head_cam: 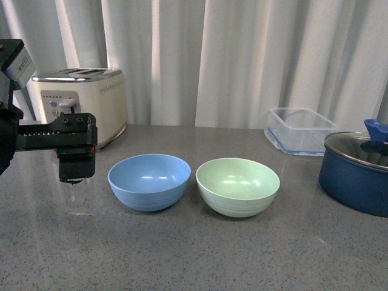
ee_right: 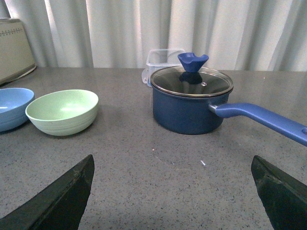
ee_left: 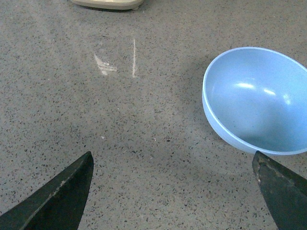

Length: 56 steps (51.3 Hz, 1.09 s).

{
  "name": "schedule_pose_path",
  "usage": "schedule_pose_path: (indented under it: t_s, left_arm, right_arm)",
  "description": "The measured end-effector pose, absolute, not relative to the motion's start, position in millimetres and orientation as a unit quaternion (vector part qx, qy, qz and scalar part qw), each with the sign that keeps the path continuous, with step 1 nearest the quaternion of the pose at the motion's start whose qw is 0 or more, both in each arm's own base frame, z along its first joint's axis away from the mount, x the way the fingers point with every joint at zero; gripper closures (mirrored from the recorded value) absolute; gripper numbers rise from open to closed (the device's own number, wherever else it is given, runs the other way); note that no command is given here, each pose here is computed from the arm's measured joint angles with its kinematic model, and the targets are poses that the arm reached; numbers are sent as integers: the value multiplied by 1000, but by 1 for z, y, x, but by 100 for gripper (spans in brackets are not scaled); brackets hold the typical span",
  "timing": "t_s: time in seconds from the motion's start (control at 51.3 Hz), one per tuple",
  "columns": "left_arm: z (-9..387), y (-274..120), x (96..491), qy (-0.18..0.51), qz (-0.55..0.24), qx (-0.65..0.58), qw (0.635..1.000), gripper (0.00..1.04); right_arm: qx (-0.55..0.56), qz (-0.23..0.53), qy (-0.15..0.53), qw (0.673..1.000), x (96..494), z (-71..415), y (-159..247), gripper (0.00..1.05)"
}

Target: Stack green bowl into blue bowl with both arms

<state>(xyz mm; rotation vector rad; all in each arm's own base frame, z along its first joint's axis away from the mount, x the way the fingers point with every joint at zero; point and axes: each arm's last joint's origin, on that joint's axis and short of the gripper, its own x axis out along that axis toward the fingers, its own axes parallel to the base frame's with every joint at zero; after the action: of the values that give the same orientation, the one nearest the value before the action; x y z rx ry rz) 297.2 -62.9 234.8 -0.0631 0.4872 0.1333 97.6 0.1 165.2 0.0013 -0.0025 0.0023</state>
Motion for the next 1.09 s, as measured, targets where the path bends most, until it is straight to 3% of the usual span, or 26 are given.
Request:
schedule_pose_path:
  t_s: [0.156,0.195,0.293,0.429,0.566,0.702,1.092]
  left_arm:
    - [234,-63,297,240,62,-21,968,7]
    - [230,-62,297,217,44,-19,975,11]
    - [218,-56,285,100,-4,-16,995,28]
    - [210,-41,257,13,-2,-14,1000,48]
    - [206,-30,234,-4,0,-10,1000,70]
    - [190,-20,207,6,-4,-6,1000,102]
    - [178,-1,169,5,0,-4,1000,101]
  right_arm:
    - [1,1,-1,1000,98,165,0,10]
    - [1,1,-1,1000,98,165,0,10]
    - [1,1,-1,1000,98,165,0,10]
    - [1,1,-1,1000,98,165,0,10]
    - [1,1,-1,1000,98,165,0,10]
    - [1,1,-1,1000,98,165,0,10]
    - [1,1,-1,1000,98,165,0,10]
